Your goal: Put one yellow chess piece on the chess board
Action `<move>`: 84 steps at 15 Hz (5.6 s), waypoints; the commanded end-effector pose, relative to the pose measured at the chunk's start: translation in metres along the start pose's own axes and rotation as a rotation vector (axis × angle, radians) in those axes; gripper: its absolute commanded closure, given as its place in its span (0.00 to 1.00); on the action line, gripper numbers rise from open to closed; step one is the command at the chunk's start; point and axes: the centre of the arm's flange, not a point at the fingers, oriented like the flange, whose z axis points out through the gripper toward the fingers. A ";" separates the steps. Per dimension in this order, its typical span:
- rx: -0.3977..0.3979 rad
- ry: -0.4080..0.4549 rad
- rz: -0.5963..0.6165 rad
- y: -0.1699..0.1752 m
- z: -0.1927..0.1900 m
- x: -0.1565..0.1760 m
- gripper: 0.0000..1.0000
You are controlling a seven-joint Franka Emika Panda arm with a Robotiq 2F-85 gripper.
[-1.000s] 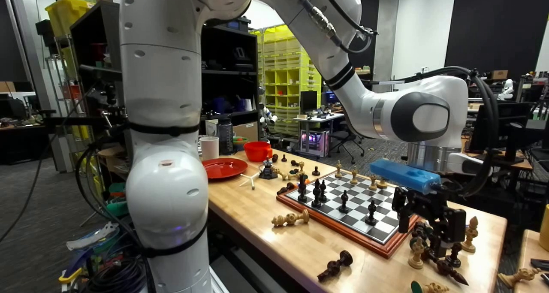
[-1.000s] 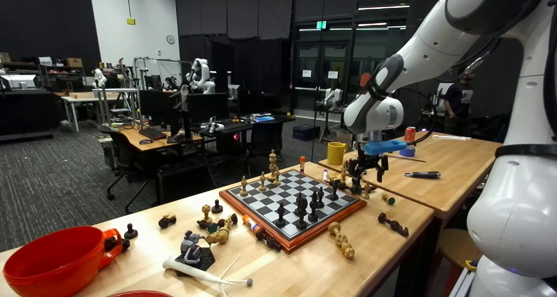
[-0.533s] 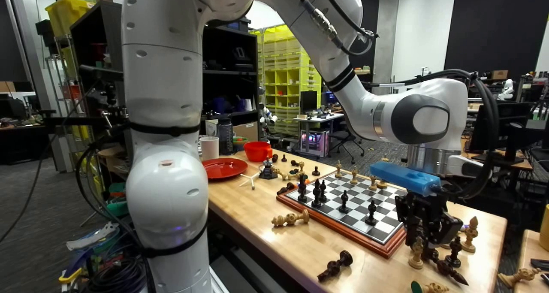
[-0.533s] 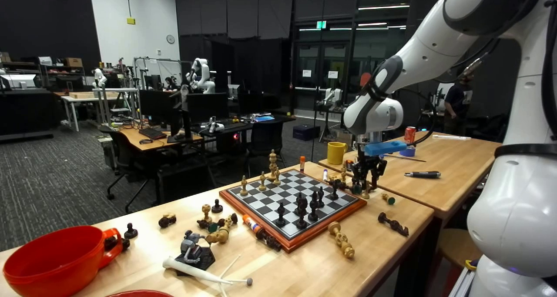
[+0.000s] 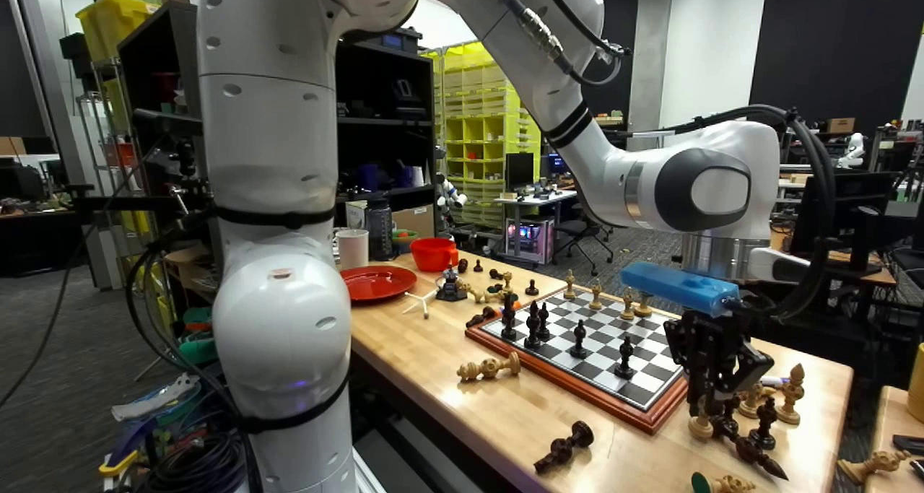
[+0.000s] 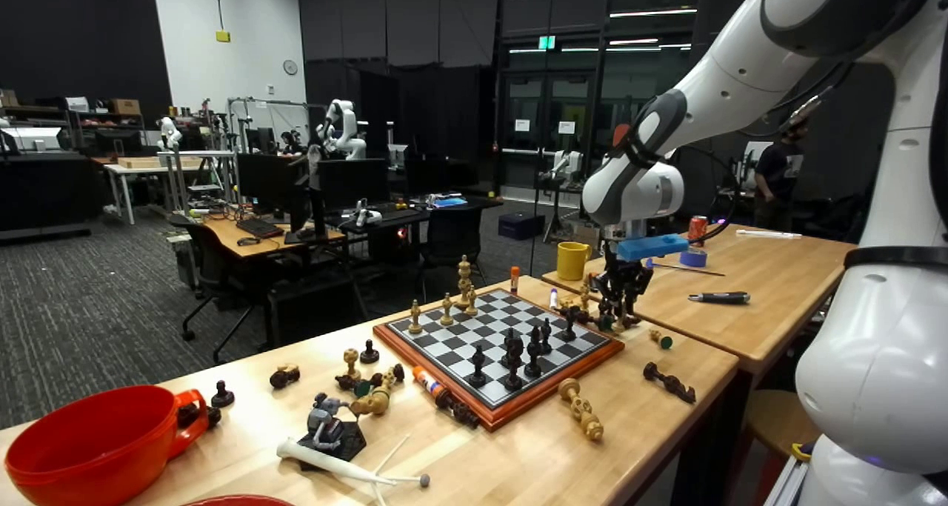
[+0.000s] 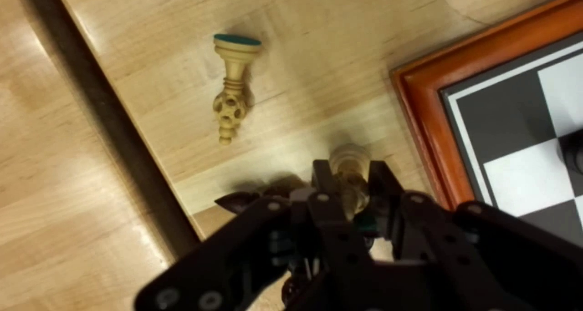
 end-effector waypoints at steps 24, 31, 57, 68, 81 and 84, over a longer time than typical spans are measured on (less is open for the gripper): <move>-0.036 0.089 -0.132 -0.166 -0.085 0.084 0.94; -0.090 0.063 -0.078 -0.194 -0.084 0.147 0.94; -0.121 -0.072 -0.113 -0.244 -0.049 0.176 0.94; -0.066 -0.060 -0.124 -0.213 -0.074 0.156 0.02; 0.099 0.020 -0.435 -0.082 -0.182 0.012 0.00; 0.106 0.041 -0.517 -0.074 -0.199 -0.031 0.00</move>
